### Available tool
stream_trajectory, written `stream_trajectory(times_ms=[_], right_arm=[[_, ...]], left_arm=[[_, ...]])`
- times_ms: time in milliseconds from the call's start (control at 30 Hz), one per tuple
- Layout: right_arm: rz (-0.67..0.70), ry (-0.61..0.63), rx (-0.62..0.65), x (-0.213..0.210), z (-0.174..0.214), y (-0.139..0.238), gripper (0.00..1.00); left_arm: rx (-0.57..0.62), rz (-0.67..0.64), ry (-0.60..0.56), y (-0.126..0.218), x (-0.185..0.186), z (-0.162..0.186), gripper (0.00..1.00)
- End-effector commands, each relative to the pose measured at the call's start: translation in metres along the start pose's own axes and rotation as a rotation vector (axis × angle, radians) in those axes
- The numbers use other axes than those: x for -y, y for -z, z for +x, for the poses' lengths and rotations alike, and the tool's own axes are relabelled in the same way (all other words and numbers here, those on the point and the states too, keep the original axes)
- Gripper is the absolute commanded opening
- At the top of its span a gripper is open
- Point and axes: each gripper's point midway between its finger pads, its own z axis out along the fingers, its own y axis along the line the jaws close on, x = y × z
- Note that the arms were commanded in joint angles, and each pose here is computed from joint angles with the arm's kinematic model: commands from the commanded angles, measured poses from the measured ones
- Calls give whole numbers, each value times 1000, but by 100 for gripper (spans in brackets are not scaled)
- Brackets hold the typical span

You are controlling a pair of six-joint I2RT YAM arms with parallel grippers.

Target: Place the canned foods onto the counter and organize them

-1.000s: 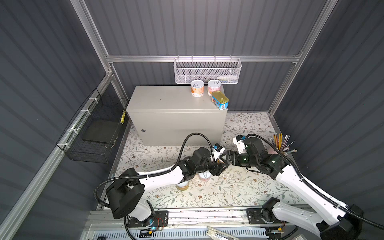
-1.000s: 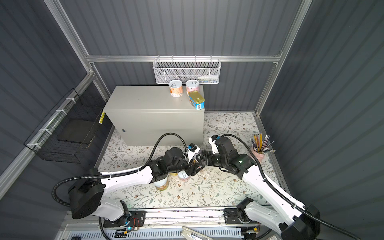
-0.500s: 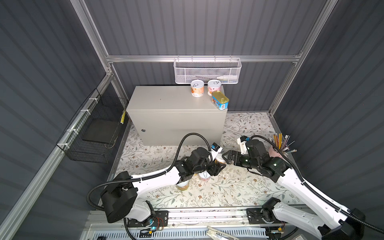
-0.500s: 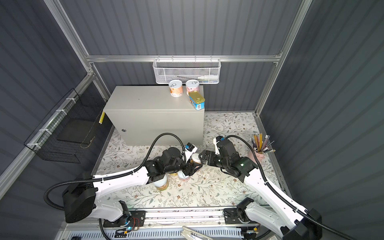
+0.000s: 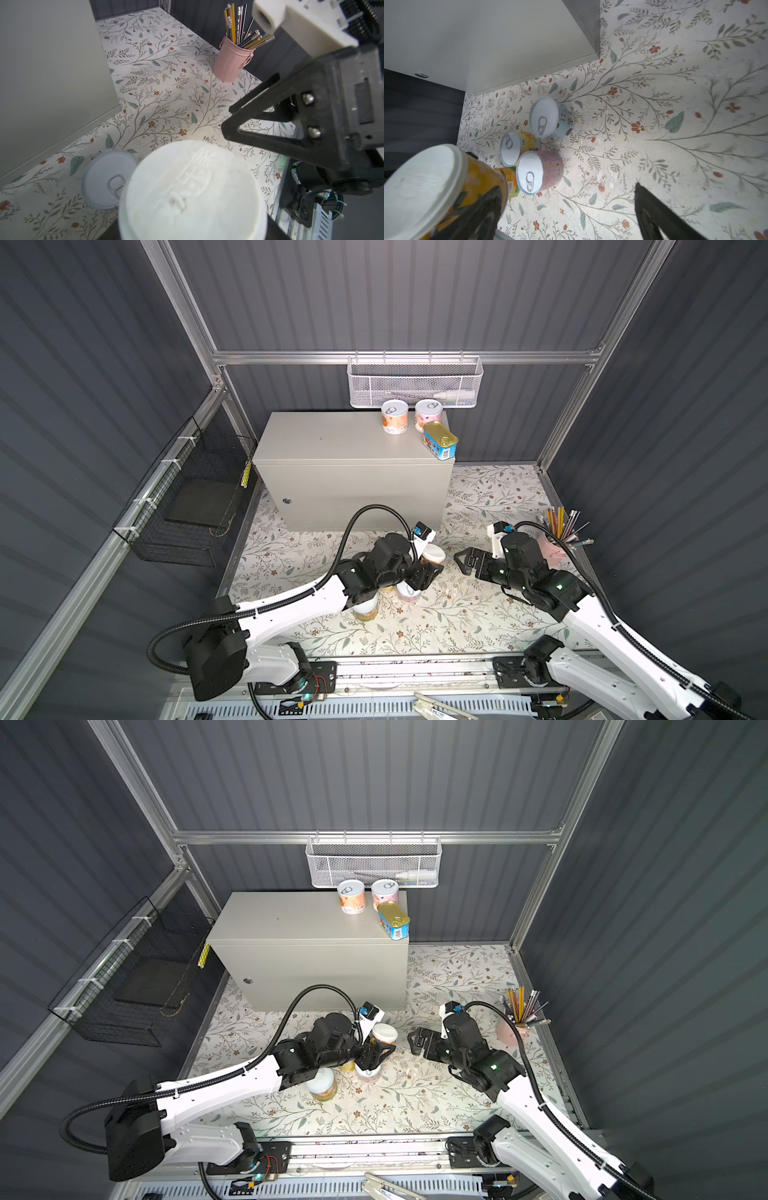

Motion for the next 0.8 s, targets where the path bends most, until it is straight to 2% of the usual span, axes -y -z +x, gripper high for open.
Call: stream_trajectory(times_ms=[0, 400, 767], right_arm=[[59, 14, 25, 15, 0, 2, 99], [104, 17, 32, 35, 13, 4, 99], [68, 21, 36, 34, 19, 16, 99]], left_arm=[[123, -6, 14, 22, 5, -48, 51], [152, 18, 32, 36, 19, -87, 51], [270, -8, 68, 72, 23, -138, 51]])
